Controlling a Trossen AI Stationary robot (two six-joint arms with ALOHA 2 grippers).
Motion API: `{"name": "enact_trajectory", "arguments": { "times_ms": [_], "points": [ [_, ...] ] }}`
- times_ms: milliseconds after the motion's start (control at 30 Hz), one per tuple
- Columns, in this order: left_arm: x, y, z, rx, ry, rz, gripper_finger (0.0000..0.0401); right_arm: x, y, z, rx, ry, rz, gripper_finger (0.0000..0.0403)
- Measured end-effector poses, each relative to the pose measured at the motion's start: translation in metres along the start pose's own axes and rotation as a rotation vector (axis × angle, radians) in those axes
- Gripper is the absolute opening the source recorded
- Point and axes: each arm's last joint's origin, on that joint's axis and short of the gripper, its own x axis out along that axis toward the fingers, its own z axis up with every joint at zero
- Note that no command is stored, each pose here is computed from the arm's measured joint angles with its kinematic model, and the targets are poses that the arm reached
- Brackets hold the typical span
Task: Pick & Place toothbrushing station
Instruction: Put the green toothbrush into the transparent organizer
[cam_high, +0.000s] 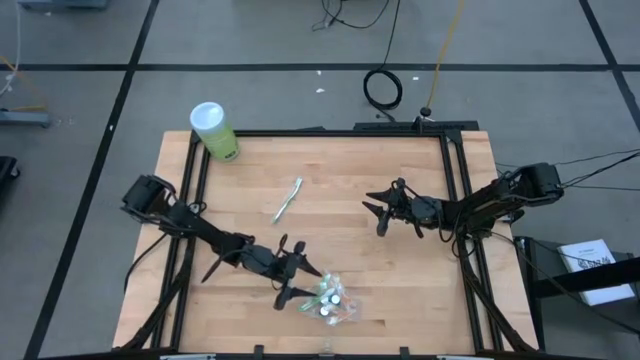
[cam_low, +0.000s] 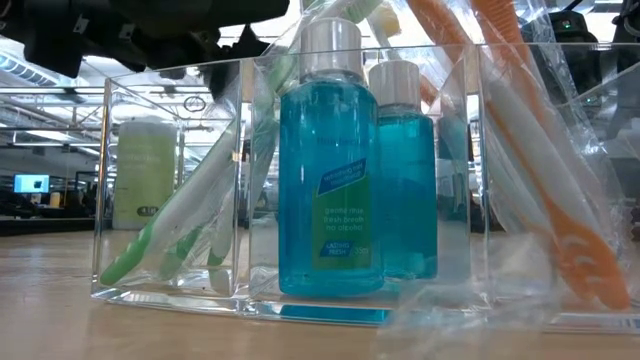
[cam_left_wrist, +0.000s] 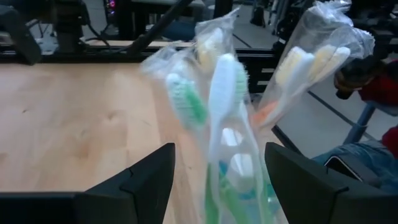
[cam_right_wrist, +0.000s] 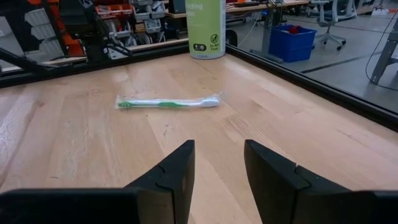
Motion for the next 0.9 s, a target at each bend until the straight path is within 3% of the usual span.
{"name": "enact_trajectory", "arguments": {
  "times_ms": [400, 900],
  "points": [
    [0.0085, 0.0042, 0.0003, 0.015, 0.004, -0.037, 0.0238, -0.0001, -0.0001, -0.0003, -0.001, 0.002, 0.000, 0.0130],
    [0.0083, 0.0020, 0.0000, 0.052, 0.011, -0.114, 0.0028, 0.0000, 0.0000, -0.0002, -0.001, 0.002, 0.000, 0.0130]
  ]
}}
